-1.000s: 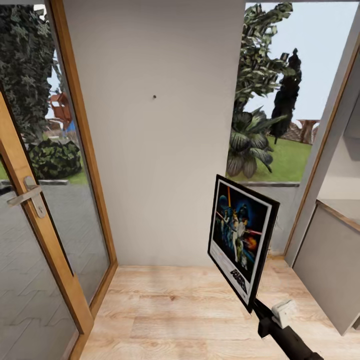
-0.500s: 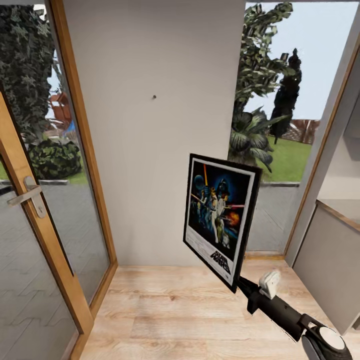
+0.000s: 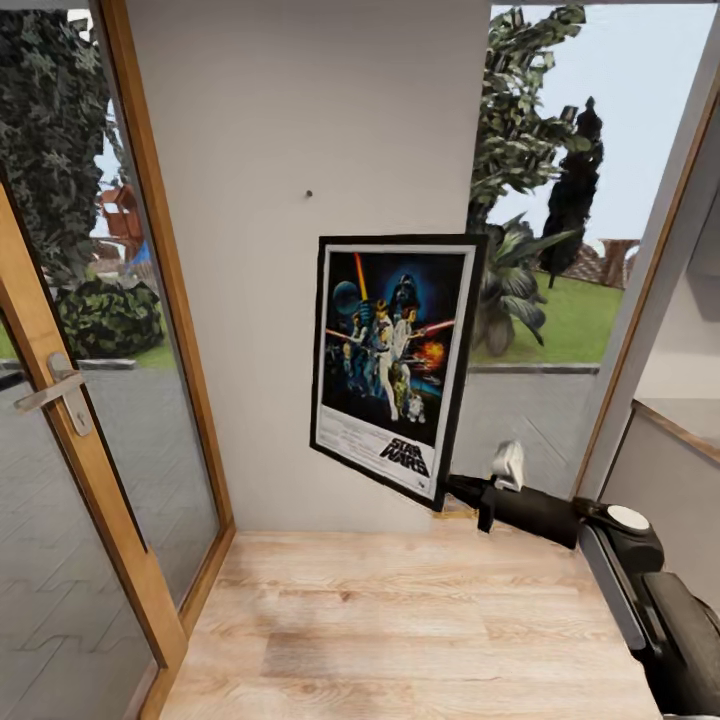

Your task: Pick up the poster from the kitchen countertop and hang it on one of the wall nails in the kitchen.

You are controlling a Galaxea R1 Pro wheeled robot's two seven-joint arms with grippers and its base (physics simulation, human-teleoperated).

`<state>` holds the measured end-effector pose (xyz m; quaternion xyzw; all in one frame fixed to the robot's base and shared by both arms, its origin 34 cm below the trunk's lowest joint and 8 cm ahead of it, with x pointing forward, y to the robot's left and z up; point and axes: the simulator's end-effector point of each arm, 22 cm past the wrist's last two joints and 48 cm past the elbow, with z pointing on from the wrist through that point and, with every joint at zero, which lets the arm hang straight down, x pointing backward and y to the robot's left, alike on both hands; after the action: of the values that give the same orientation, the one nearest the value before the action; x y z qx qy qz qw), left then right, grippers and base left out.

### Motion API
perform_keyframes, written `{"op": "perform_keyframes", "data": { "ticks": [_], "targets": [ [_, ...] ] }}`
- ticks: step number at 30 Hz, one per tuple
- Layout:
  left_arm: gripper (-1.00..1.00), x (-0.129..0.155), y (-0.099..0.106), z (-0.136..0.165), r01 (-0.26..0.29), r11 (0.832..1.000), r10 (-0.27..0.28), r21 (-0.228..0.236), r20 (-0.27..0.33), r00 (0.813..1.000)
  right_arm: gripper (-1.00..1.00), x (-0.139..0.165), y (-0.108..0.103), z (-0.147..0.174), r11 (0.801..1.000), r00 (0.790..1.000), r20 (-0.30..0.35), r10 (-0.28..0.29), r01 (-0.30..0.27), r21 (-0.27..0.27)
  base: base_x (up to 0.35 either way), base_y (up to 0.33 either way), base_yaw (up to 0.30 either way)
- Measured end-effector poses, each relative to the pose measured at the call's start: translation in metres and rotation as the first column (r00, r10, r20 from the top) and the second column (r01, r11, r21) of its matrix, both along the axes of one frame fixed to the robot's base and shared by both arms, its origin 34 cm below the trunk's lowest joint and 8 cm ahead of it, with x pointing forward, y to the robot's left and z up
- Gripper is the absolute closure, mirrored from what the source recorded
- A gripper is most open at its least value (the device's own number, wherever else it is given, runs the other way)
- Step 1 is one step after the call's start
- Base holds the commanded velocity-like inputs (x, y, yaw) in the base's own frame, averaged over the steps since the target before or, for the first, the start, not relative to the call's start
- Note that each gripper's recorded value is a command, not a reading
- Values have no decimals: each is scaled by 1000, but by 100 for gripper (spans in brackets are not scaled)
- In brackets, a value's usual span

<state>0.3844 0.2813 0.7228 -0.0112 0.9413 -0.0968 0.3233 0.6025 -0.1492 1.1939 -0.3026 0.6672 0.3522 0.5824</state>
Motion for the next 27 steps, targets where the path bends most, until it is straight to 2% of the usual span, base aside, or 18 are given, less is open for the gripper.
{"op": "perform_keyframes", "data": {
  "ticks": [1,3,4,5,8,12,13,16,18,20,27],
  "targets": [
    [-100,0,0,0,3,1000,-3,-2,1,1000,100,1,5,19,999,999,7,41,-41,11,0,0,0],
    [-100,0,0,0,4,1000,-4,-2,0,1000,100,3,8,33,998,998,20,65,-66,11,0,0,0],
    [-100,0,0,0,5,1000,-5,-3,1,1000,100,0,15,56,991,991,37,128,-129,22,0,0,0],
    [-100,0,0,0,5,1000,-5,-3,1,1000,100,0,17,65,989,989,49,143,-144,18,0,0,0],
    [-100,0,1,1,5,1000,-5,-3,2,1000,100,2,21,81,985,984,56,171,-172,18,0,0,0],
    [-100,1,1,1,5,1000,-5,-3,3,1000,100,-8,27,94,970,970,41,241,-242,28,0,0,0],
    [-100,1,1,1,5,1000,-5,-3,4,1000,100,-14,30,100,960,960,45,278,-279,28,0,0,0],
    [-100,1,1,2,5,1000,-5,-2,5,1000,100,-17,31,99,954,954,41,297,-298,14,0,0,0],
    [-100,2,1,2,6,1000,-6,-2,6,1000,100,-27,38,93,936,936,21,352,-352,-4,0,0,0],
    [-100,2,1,2,6,1000,-6,-2,6,1000,100,-31,40,88,926,926,6,376,-376,-7,0,0,0],
    [-100,3,1,3,6,1000,-6,-2,9,1000,100,-35,44,83,916,916,-10,400,-400,-8,0,0,0]
  ]
}}
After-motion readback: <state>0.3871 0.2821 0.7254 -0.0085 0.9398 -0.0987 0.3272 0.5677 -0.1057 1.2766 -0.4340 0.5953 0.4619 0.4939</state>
